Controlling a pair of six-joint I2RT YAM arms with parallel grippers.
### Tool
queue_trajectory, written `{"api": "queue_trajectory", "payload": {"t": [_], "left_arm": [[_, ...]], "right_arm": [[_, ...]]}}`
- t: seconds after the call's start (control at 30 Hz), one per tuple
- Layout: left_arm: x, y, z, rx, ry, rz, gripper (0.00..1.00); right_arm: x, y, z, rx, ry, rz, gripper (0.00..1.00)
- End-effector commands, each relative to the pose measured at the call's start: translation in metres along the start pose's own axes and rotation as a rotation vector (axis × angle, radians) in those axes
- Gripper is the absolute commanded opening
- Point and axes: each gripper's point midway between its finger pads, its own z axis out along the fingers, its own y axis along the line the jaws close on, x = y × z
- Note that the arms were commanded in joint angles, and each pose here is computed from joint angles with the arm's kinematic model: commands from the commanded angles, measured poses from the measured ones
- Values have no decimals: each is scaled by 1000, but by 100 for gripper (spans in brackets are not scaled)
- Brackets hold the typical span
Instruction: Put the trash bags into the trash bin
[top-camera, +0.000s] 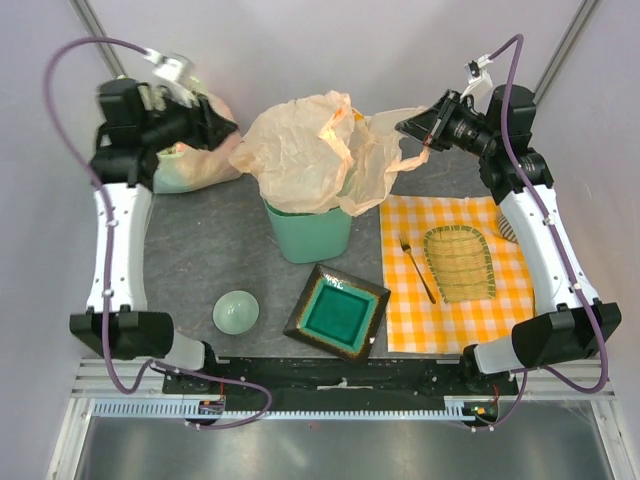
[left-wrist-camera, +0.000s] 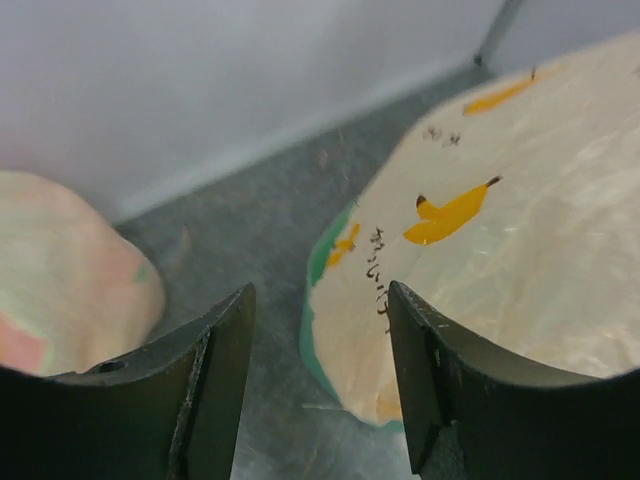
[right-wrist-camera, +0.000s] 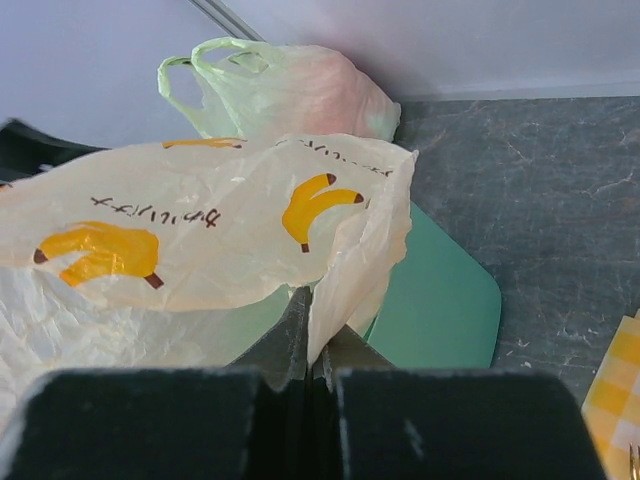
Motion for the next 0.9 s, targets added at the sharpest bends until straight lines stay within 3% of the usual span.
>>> {"api": "queue_trajectory", "payload": {"t": [0.0, 0.2, 0.3, 0.43, 0.53, 0.63, 0.73, 0.87], "left_arm": [[80, -41, 35, 129, 252, 103, 60], [119, -92, 81, 216, 369, 154, 44], [154, -90, 107, 170, 470, 160, 32], [180, -78, 119, 117, 575, 168, 30], [181, -71, 114, 92, 604, 200, 35], [159, -73, 107, 99, 567, 203, 50], [97, -75, 96, 114, 409, 182, 61], [33, -71, 71, 91, 251, 204, 65]], "right_arm": [[-21, 27, -9, -69, -51, -49, 0], [-35, 49, -12, -140, -91, -23, 0], [-36, 48, -8, -148, -94, -18, 0], [-33, 42, -2, -138, -83, -14, 0], [-28, 38, 2, -133, -76, -8, 0], [-24, 39, 5, -142, -71, -5, 0], [-24, 42, 7, -155, -74, -12, 0], [-24, 47, 10, -172, -79, -18, 0]]}}
